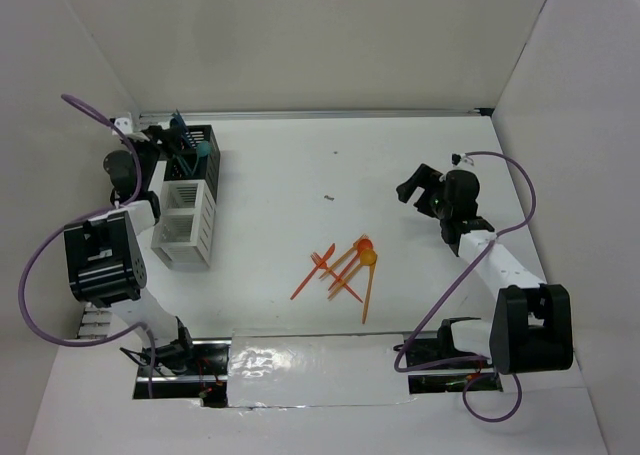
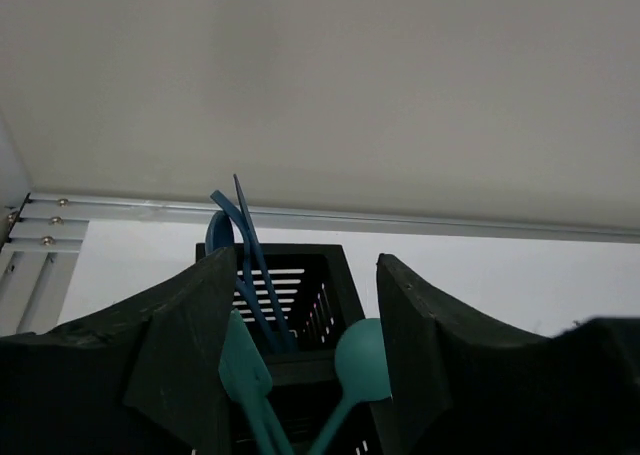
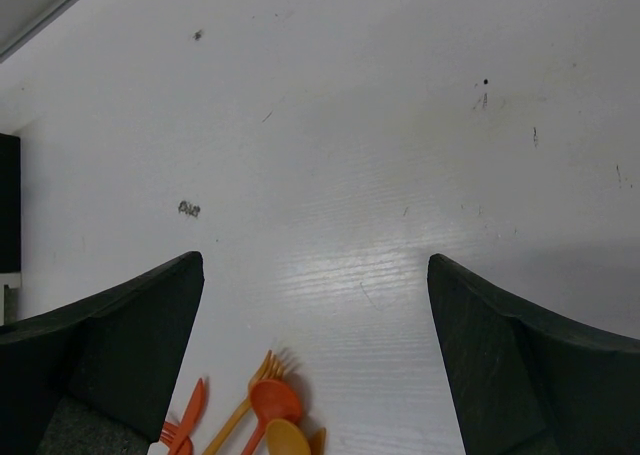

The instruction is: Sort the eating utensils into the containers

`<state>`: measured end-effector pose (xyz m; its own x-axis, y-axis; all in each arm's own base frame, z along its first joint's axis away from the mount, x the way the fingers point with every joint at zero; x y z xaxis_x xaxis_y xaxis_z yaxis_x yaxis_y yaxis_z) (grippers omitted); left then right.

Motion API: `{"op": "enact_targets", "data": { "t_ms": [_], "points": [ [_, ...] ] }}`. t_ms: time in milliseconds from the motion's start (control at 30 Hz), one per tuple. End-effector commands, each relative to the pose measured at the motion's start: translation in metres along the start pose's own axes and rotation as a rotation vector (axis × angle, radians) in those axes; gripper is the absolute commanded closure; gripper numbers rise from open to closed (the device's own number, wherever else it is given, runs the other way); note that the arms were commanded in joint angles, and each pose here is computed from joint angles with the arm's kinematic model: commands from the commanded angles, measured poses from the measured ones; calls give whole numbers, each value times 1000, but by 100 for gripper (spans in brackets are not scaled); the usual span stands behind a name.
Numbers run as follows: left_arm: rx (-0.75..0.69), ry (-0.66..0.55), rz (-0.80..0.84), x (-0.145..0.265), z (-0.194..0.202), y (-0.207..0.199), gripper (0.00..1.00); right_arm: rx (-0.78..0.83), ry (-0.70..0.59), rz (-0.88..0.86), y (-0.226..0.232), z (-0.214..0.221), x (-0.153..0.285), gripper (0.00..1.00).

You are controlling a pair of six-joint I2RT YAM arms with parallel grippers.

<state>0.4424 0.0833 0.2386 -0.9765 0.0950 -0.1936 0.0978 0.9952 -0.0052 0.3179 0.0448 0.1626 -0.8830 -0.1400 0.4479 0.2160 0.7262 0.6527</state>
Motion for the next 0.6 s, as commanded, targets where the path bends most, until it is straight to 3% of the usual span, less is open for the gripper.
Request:
{"op": "enact_targets", "data": {
  "t_ms": [0, 233, 267, 333, 400, 567],
  "points": [
    [-115, -155, 15, 6, -51, -3, 28, 30, -93, -79, 23, -27, 6, 1],
    [-117, -173, 14, 25, -129, -14, 19, 0, -20, -109, 31, -24, 1, 0],
    [-152, -215, 51, 29, -159, -22, 18, 5, 4, -121, 33, -24, 0, 1],
    [-158, -148, 91, 32, -166, -32, 18, -2, 39, -115, 32, -20, -4, 0],
    [-213, -170, 196, 37, -198, -59, 20, -12, 39, -100, 30, -19, -5, 1],
    [-267, -66, 472, 45, -191, -136, 20, -47, -15, -2, 20, -24, -1, 9]
  ]
}}
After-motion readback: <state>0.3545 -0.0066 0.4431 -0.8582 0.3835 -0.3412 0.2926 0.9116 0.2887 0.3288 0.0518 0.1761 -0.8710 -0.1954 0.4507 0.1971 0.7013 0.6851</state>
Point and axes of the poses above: each gripper's point midway between its finger pads, its own x axis back along the fingers, its own y axis along the line the jaws close on, z = x × y, the point moved 6 cm from there along x, back along the fingers, and after that the axes turned 13 degrees about -x, right-handed, at the moved point
